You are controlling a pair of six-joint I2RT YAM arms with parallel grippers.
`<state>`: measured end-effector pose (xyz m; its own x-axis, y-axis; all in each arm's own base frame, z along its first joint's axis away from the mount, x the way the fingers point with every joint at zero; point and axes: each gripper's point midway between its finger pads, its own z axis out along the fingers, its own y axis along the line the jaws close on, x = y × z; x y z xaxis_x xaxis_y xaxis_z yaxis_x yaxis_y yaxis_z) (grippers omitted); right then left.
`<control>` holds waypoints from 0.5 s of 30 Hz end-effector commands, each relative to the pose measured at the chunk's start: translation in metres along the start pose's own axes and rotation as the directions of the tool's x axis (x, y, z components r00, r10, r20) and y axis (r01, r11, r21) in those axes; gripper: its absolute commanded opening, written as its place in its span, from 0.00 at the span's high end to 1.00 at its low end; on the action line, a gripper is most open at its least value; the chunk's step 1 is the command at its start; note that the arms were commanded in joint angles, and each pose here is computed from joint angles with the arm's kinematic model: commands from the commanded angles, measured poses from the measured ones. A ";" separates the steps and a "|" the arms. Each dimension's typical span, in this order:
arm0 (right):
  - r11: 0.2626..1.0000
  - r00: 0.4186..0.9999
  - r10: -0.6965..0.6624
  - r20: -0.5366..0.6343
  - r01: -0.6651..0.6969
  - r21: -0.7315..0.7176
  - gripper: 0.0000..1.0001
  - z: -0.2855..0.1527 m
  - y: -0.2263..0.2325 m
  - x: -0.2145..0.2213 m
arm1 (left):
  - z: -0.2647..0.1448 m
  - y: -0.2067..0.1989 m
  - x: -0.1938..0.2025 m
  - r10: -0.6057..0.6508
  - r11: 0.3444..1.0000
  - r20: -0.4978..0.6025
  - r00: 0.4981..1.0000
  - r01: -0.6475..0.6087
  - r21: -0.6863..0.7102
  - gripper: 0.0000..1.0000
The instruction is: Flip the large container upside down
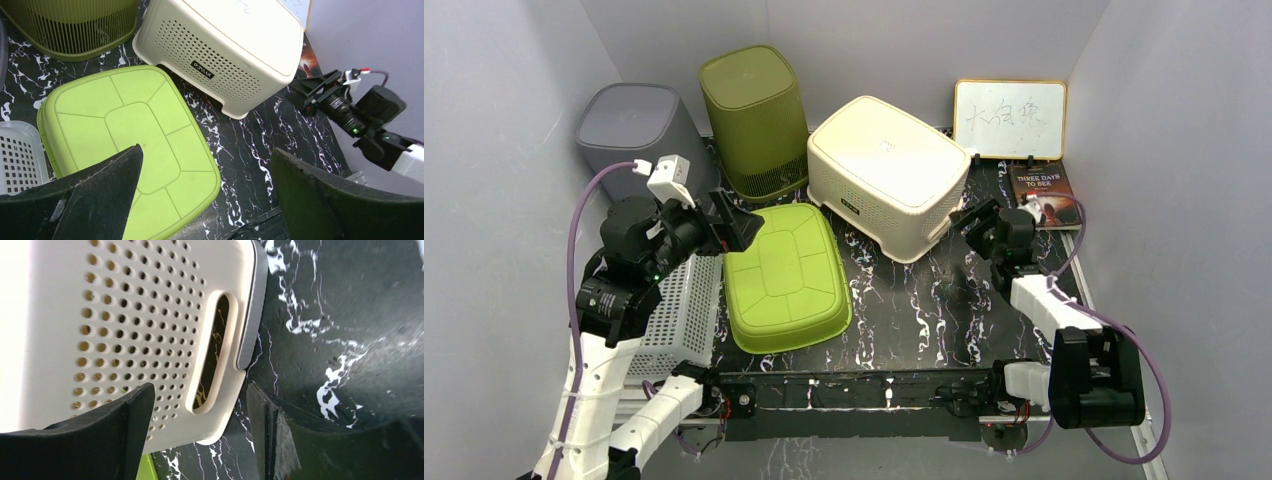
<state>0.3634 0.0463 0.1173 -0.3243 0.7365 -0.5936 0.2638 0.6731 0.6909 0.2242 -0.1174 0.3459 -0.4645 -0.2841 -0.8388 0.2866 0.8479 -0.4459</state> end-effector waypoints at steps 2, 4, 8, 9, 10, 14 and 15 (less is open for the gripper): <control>0.963 0.963 -0.263 0.058 0.258 0.079 0.11 -0.018 0.032 -0.062 | 0.010 0.006 0.013 0.003 1.000 -0.054 0.999 -0.004 -0.006 0.02; 0.945 0.946 -0.318 0.057 0.311 0.097 0.02 -0.024 0.040 -0.074 | 0.015 0.008 0.017 0.001 1.000 -0.067 0.998 -0.002 -0.009 0.02; 0.924 0.919 -0.380 0.101 0.373 0.084 0.02 -0.039 0.062 -0.092 | 0.025 0.011 0.025 -0.013 1.000 -0.090 0.996 0.013 -0.009 0.01; 0.922 0.916 -0.384 0.117 0.376 0.088 0.02 -0.042 0.067 -0.095 | 0.028 0.012 0.027 -0.017 1.000 -0.095 0.995 0.016 -0.008 0.02; 0.918 0.910 -0.396 0.123 0.387 0.087 0.02 -0.045 0.073 -0.096 | 0.030 0.012 0.029 -0.021 1.000 -0.102 0.995 0.020 -0.005 0.02; 0.850 0.844 -0.527 0.101 0.523 0.066 0.02 -0.050 0.110 -0.079 | 0.040 0.016 0.037 -0.024 1.000 -0.139 0.990 0.023 -0.006 0.02; 0.826 0.821 -0.563 0.096 0.560 0.063 0.02 -0.051 0.122 -0.073 | 0.041 0.018 0.038 -0.022 1.000 -0.144 0.989 0.020 -0.014 0.02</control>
<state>0.3727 0.0430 0.2342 -0.3338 0.3981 -0.8544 0.1613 0.9172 0.3643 0.2421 -0.1260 0.2931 -0.5891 -0.2470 -0.7694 0.2356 0.8583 -0.4559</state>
